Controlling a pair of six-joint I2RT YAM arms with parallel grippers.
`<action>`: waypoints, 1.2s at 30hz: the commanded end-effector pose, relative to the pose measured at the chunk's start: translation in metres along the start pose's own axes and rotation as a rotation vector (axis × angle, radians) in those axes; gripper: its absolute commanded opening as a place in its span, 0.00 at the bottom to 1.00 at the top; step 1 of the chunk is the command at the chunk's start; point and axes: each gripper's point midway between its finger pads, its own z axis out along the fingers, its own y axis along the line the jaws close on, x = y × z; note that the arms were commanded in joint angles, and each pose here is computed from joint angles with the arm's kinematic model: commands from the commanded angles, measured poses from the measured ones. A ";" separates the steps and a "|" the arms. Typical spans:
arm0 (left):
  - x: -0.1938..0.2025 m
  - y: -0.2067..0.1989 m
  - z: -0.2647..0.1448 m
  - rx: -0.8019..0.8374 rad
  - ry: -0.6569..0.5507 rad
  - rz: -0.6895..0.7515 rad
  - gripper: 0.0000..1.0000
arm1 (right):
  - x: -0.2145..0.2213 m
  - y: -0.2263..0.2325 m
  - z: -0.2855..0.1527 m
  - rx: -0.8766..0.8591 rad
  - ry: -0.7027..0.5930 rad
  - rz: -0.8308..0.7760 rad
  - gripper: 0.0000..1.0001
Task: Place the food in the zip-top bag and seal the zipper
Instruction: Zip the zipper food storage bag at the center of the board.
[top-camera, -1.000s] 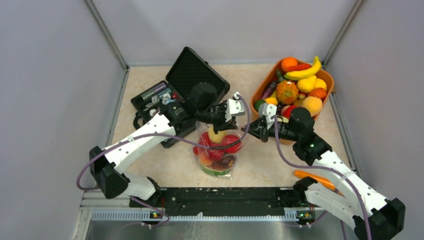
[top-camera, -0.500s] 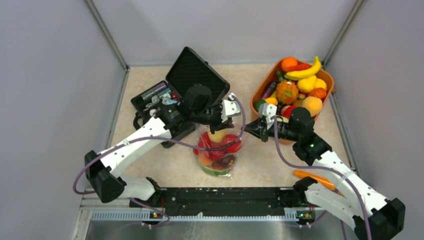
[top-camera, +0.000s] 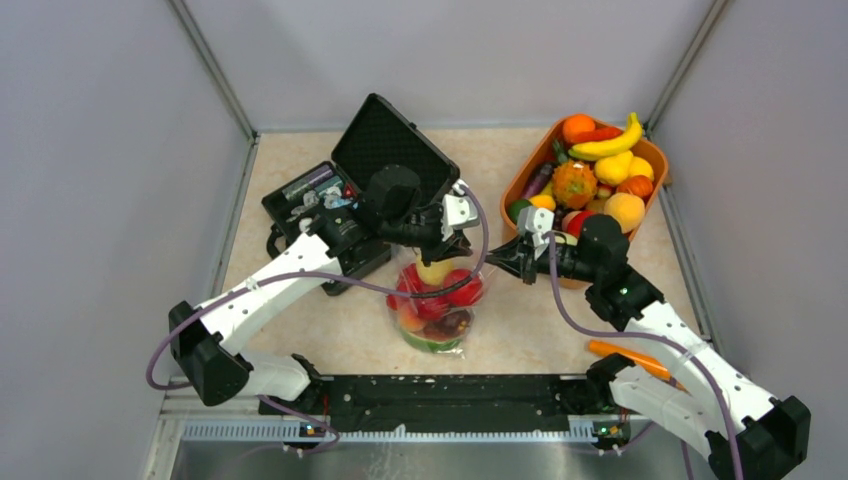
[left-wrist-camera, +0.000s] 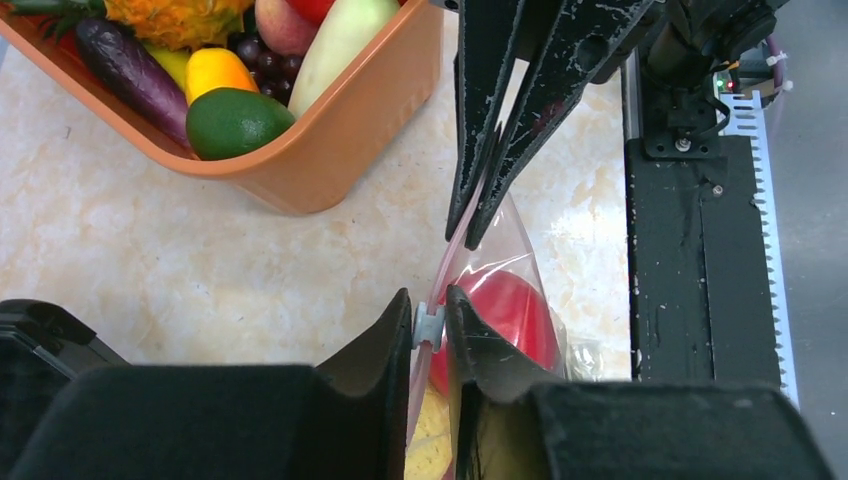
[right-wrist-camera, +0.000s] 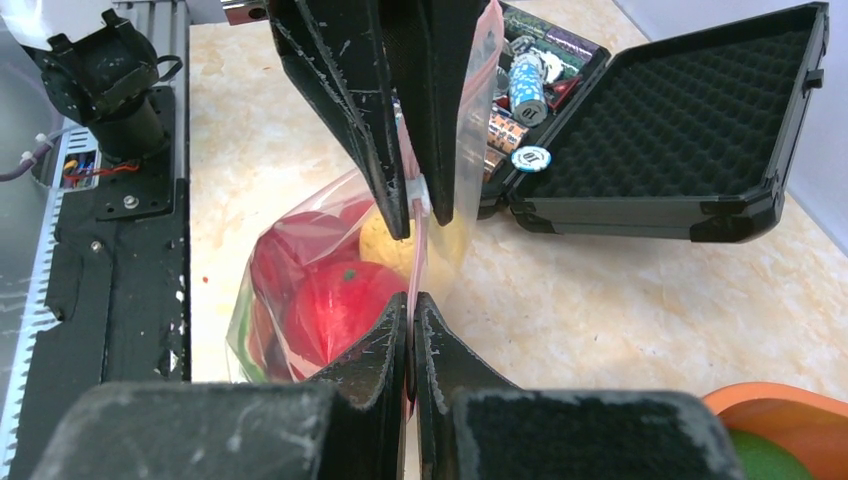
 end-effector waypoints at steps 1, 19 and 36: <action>-0.007 -0.002 -0.006 0.000 -0.015 0.023 0.29 | -0.037 -0.001 -0.001 -0.004 -0.092 -0.067 0.00; -0.016 -0.005 -0.009 -0.014 -0.076 -0.015 0.28 | -0.033 -0.002 0.000 0.008 -0.086 -0.037 0.00; 0.005 0.011 -0.034 -0.145 0.027 0.043 0.00 | -0.035 -0.004 -0.004 0.021 -0.065 -0.067 0.00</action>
